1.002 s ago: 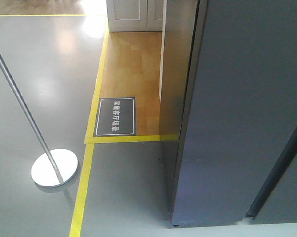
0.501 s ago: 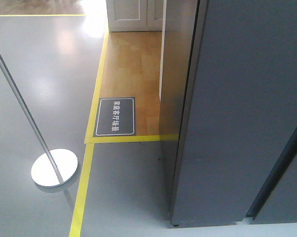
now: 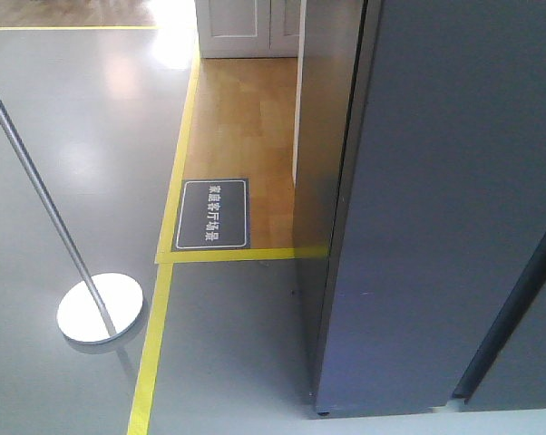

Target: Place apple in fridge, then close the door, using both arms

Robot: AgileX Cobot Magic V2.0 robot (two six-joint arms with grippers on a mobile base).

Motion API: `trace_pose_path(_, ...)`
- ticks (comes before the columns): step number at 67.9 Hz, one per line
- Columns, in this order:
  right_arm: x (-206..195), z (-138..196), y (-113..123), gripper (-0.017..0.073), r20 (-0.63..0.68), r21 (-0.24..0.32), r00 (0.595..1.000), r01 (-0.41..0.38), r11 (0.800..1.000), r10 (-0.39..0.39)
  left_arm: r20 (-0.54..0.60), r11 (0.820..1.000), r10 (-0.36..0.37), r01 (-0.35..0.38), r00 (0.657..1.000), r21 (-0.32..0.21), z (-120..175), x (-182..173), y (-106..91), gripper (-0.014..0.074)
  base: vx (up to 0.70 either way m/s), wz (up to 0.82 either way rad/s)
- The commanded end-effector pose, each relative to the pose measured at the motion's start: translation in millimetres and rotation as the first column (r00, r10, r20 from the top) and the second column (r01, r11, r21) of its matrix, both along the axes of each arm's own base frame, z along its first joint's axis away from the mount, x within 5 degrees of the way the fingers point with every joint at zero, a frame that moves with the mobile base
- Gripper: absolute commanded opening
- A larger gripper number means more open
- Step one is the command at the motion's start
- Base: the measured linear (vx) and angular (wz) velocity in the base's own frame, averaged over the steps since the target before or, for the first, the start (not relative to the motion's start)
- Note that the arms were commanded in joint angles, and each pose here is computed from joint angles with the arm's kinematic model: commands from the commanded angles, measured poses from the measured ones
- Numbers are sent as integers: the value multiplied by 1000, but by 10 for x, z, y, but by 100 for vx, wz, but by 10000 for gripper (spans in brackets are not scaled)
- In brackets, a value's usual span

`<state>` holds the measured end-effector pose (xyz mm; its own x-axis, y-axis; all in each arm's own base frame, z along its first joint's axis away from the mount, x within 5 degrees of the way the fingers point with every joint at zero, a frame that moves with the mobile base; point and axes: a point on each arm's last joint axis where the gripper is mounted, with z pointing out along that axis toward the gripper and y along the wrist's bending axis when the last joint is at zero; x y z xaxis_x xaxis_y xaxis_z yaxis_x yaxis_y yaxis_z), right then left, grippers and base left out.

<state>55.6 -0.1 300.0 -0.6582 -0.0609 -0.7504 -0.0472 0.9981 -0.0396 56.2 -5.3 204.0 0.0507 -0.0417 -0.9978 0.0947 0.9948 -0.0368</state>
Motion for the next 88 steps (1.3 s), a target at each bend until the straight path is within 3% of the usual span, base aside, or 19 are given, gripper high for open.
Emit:
trace_pose_path(1, 38, 107, -3, -4, 69, -9, 998, -3, 1000, 3, 74, 1000, 3, -2, 997, -12, 30, -12, 3, -6, 0, 0)
trace_pose_path(45, 21, 107, -4, -4, 74, -8, 997, -3, 1000, 4, 74, 1000, 3, -2, 997, -12, 30, -12, 3, -6, 0, 0)
trace_pose_path(59, -74, 92, -27, -4, 199, -25, 980, 5, 1000, 0, 74, 1000, 3, -2, 997, -12, 30, -12, 3, -6, 0, 0)
trace_pose_path(67, -30, -92, -7, -4, 362, -7, 932, -11, 1000, 12, 74, 1000, 3, -2, 997, -12, 30, -12, 3, -6, 0, 0)
trace_pose_path(77, 10, -343, 20, -4, 577, 7, 816, -37, 999, 26, 74, 1000, 3, -2, 997, -12, 30, -12, 3, -6, 0, 0)
trace_pose_path(88, 16, -620, 35, -4, 687, 18, 726, -55, 998, 28, 74, 1000, 3, -2, 997, -12, 30, -12, 3, -6, 0, 0)
